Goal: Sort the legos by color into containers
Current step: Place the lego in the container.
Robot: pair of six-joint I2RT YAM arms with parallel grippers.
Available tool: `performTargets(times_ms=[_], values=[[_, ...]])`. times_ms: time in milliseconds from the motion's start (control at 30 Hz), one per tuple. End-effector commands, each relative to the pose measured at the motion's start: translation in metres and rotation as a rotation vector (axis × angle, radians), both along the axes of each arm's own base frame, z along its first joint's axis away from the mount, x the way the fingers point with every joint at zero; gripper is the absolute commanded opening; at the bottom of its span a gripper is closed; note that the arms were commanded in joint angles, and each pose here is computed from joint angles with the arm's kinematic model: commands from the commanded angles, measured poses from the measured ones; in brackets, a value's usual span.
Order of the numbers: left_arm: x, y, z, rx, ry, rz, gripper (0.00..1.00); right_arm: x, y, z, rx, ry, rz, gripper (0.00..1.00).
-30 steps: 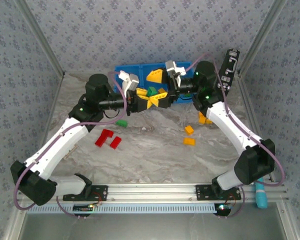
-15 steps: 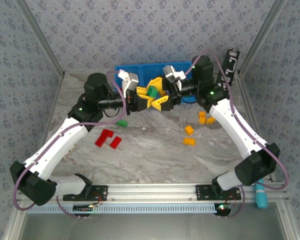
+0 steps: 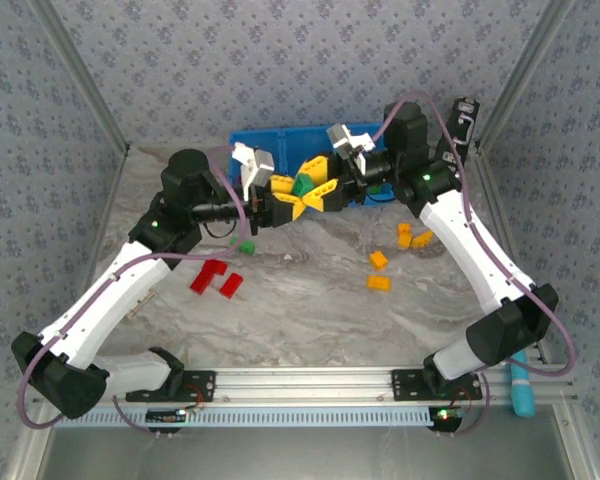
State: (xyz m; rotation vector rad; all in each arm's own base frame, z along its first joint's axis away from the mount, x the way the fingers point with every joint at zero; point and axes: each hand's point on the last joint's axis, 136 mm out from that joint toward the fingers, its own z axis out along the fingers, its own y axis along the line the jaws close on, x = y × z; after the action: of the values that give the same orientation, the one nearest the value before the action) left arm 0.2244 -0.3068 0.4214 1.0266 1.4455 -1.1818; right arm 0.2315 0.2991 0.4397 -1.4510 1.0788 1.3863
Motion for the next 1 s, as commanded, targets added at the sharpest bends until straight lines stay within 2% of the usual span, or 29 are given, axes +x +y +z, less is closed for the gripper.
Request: performTargets(times_ms=[0,100,200,300,400,467,500,567,600,633,667,767,867,967], values=[[-0.001,-0.001,0.002,0.003,-0.010,0.004,0.30,-0.014,0.000,0.010,0.017,-0.033,0.054,0.32],[0.002,-0.002,-0.002,0.011,-0.007,0.014,0.39,-0.019,0.000,0.012,0.019,-0.038,0.068,0.26],[0.006,-0.001,-0.006,0.019,-0.013,0.045,0.65,-0.010,0.004,0.010,0.001,-0.036,0.011,0.21],[0.011,0.002,-0.010,0.027,-0.012,0.085,1.00,0.020,0.011,0.007,-0.031,-0.009,-0.146,0.17],[0.016,0.010,-0.017,0.062,-0.019,0.146,1.00,0.055,0.009,0.005,-0.043,0.034,-0.305,0.16],[0.024,0.025,-0.029,0.141,-0.027,0.257,1.00,0.090,0.000,0.003,-0.051,0.066,-0.465,0.16],[0.034,0.039,-0.038,0.198,-0.027,0.358,1.00,0.109,-0.008,0.000,-0.063,0.082,-0.556,0.16],[0.072,0.107,-0.066,0.383,0.020,0.795,1.00,0.160,-0.038,-0.017,-0.135,0.153,-0.812,0.17],[0.080,0.142,-0.082,0.480,0.059,0.973,1.00,0.179,-0.052,-0.030,-0.181,0.202,-0.883,0.16],[0.080,0.168,-0.102,0.588,0.113,1.059,1.00,0.199,-0.070,-0.042,-0.217,0.262,-0.957,0.16],[0.074,0.184,-0.125,0.686,0.186,1.088,1.00,0.218,-0.087,-0.057,-0.243,0.327,-1.022,0.16],[0.061,0.197,-0.173,0.799,0.314,1.099,1.00,0.260,-0.124,-0.102,-0.289,0.470,-1.142,0.16],[0.054,0.204,-0.207,0.838,0.371,1.123,1.00,0.291,-0.144,-0.147,-0.347,0.561,-1.207,0.16],[0.051,0.207,-0.237,0.911,0.373,1.100,1.00,0.316,-0.154,-0.184,-0.423,0.586,-1.234,0.17]])
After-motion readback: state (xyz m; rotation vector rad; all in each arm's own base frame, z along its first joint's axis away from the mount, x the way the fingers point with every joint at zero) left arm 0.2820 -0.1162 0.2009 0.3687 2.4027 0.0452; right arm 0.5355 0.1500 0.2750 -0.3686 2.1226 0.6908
